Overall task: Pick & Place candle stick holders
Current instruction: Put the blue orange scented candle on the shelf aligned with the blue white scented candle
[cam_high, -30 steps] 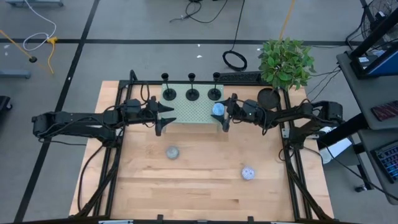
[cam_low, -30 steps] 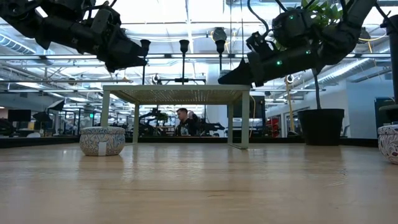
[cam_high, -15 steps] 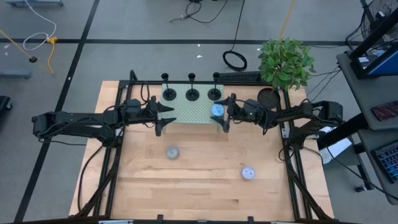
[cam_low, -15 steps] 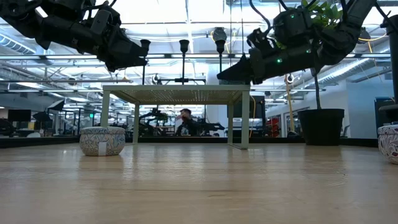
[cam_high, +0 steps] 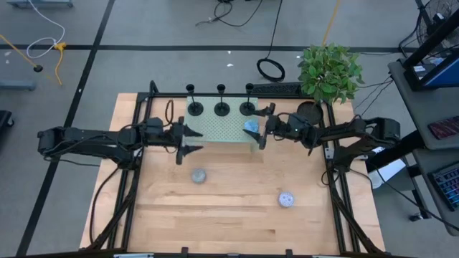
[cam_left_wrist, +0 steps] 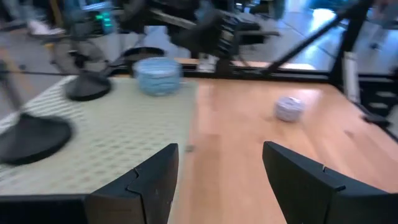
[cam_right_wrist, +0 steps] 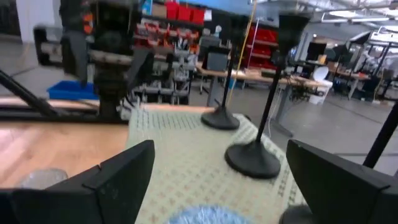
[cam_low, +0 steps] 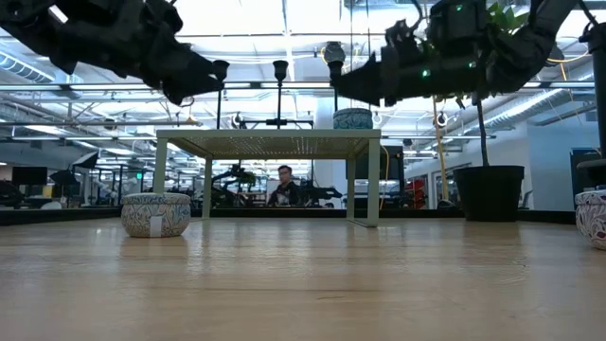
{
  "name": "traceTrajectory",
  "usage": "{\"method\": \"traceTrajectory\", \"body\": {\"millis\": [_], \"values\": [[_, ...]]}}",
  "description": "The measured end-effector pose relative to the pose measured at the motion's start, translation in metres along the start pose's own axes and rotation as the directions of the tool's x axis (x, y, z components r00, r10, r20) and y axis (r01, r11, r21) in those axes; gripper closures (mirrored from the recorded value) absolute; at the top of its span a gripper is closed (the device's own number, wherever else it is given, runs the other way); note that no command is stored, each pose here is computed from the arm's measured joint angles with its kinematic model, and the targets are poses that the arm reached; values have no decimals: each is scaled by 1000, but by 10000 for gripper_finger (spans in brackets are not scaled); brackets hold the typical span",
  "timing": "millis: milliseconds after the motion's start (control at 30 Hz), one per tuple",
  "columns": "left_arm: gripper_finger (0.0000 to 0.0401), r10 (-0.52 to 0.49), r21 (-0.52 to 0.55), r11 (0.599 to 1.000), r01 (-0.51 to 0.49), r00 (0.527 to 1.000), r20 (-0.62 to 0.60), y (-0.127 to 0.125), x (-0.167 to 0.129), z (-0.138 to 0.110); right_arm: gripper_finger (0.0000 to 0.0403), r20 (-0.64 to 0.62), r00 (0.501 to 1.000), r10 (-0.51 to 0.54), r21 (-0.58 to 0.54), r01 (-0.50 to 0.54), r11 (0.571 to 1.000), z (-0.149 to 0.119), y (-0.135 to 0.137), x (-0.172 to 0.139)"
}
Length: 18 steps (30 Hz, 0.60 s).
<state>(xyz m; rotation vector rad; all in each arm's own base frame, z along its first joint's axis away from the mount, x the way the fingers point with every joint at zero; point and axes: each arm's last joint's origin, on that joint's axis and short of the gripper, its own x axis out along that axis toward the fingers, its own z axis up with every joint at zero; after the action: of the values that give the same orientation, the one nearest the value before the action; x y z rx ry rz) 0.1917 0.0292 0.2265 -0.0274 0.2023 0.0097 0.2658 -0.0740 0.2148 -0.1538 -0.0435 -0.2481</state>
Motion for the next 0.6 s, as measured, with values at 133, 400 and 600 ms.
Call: {"method": "traceTrajectory", "body": {"millis": [133,400,600], "values": [[160,-94,22,995,95,995,-25,-19,2,-2,54,61,998,34,-12,-33,999,17,9,-6],[160,-229,-18,973,229,962,-147,-51,3,-16,62,47,984,170,-13,-170,985,34,42,-20],[147,-185,-132,979,156,950,-252,-62,18,-33,62,29,958,285,-11,-285,959,36,70,-27]]}}
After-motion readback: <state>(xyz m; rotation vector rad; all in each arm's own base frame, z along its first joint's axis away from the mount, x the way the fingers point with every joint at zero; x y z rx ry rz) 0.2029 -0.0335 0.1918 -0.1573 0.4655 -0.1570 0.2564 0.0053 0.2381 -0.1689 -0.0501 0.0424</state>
